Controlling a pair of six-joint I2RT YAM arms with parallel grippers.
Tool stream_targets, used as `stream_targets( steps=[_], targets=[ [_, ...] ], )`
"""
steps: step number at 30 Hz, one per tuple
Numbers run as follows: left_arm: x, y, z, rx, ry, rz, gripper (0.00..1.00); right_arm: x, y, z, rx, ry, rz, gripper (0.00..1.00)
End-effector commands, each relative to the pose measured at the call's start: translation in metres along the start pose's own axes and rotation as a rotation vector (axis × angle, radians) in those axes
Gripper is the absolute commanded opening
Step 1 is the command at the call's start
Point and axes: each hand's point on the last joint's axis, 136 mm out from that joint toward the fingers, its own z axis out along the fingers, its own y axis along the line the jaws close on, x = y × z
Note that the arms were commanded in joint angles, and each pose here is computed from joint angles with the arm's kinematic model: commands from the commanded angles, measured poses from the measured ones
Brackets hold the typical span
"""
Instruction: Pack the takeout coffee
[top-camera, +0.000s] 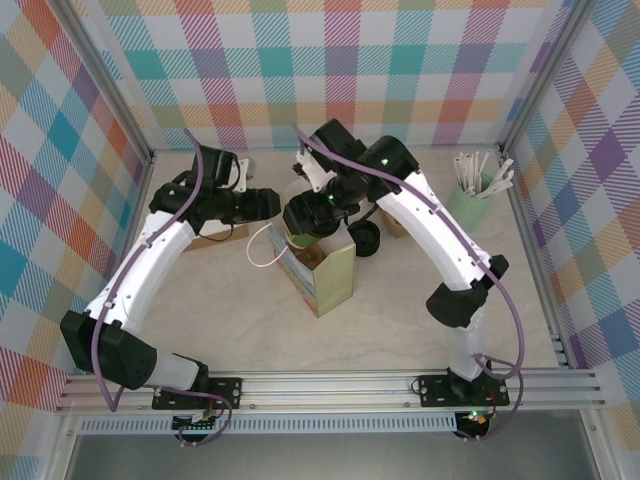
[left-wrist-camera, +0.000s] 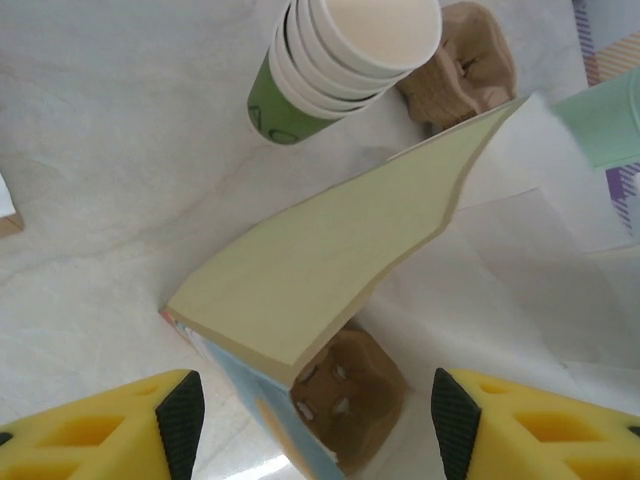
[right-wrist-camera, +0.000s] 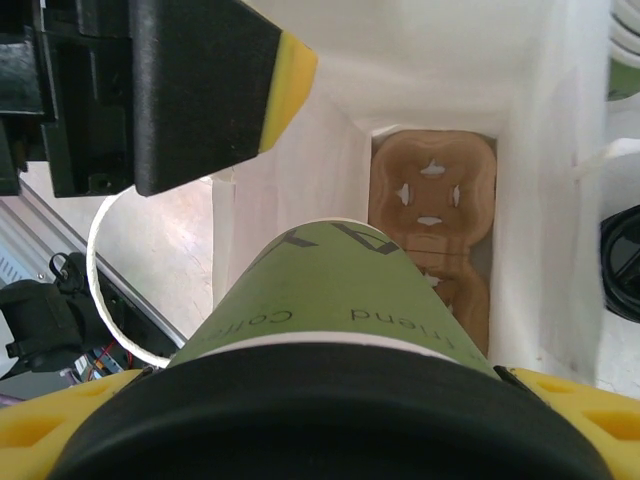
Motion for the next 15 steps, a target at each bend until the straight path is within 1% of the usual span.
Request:
stream_targets(
  steps=[1,7,15],
  targets=[
    [0.001,-0.004,-0.003,0.033,-0.013,-0.011,0.62,0.002,0.009,0.006,-0.019,0.020,0.014,0.83],
    [0.008,-0.001,-0.003,0.034,-0.008,-0.022,0.58,0.005,0.007,0.021,-0.009,0.061,0.029,0.83],
    [0.016,0.003,-0.001,0.028,0.005,-0.029,0.56,0.014,0.003,0.040,-0.004,0.123,0.039,0.83]
  ],
)
